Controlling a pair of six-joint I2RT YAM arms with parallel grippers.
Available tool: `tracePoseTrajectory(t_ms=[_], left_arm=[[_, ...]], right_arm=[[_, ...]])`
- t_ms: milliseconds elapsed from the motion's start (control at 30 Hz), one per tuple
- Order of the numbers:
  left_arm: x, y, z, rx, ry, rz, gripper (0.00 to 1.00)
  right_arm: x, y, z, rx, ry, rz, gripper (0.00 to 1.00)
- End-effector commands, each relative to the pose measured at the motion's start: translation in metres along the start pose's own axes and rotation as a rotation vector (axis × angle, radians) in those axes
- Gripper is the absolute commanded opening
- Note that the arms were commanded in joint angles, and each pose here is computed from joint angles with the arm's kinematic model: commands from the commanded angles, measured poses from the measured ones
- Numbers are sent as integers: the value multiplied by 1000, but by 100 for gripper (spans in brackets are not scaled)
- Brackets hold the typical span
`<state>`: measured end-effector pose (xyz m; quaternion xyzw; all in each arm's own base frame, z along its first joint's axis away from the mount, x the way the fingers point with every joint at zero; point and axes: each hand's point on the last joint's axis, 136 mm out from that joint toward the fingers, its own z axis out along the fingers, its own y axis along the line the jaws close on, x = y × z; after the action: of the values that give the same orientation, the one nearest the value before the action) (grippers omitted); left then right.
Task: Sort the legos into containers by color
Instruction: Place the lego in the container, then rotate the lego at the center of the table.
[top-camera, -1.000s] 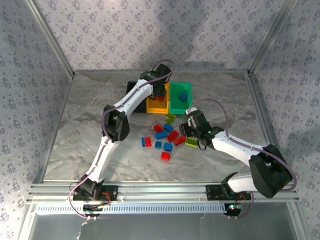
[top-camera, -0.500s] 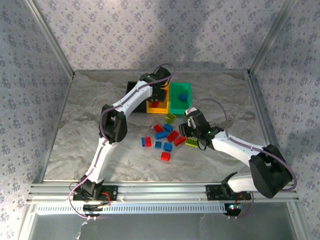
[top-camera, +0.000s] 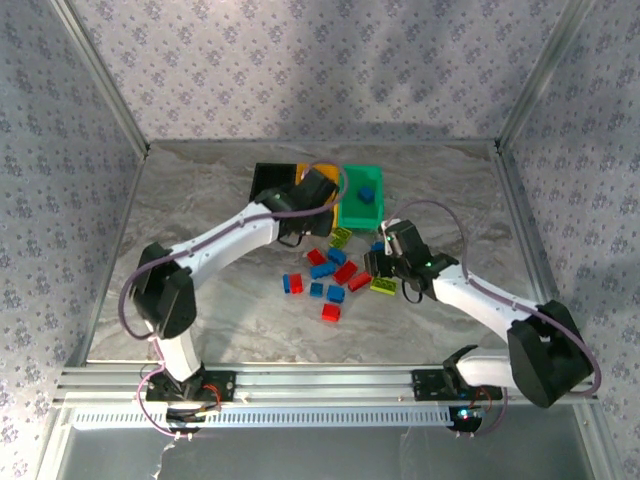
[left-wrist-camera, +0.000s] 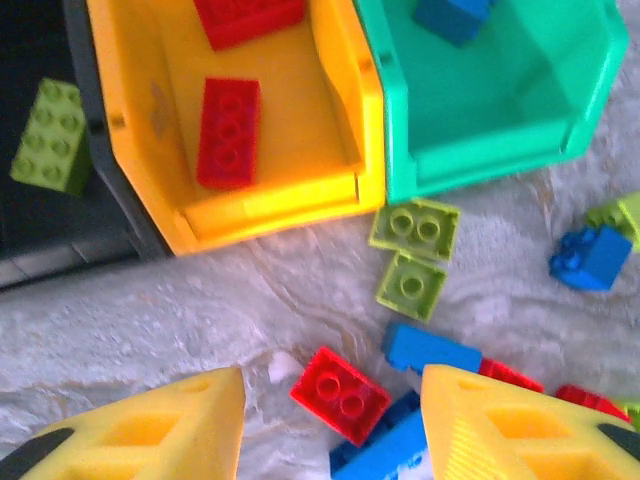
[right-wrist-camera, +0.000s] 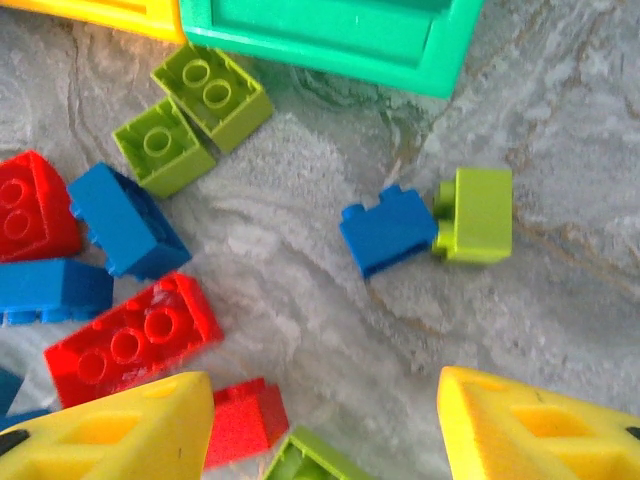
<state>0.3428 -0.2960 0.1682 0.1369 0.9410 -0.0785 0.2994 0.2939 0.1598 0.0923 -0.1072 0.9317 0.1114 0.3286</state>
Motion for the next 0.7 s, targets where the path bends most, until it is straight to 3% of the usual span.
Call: tracePoseTrajectory(t_ms=[0, 267, 433, 667], left_arm=[[6, -11, -4, 111, -63, -51, 55], [42, -7, -14, 160, -97, -79, 56], [58, 2, -18, 165, -113, -92, 56], [69, 14, -21, 146, -127, -107, 56]], right_arm=[[35, -2, -7, -53, 144, 42, 64], [53, -17, 6, -141, 264, 221, 68], [61, 1, 13, -214, 334, 215, 79], [82, 21, 11, -197, 428, 135, 79]])
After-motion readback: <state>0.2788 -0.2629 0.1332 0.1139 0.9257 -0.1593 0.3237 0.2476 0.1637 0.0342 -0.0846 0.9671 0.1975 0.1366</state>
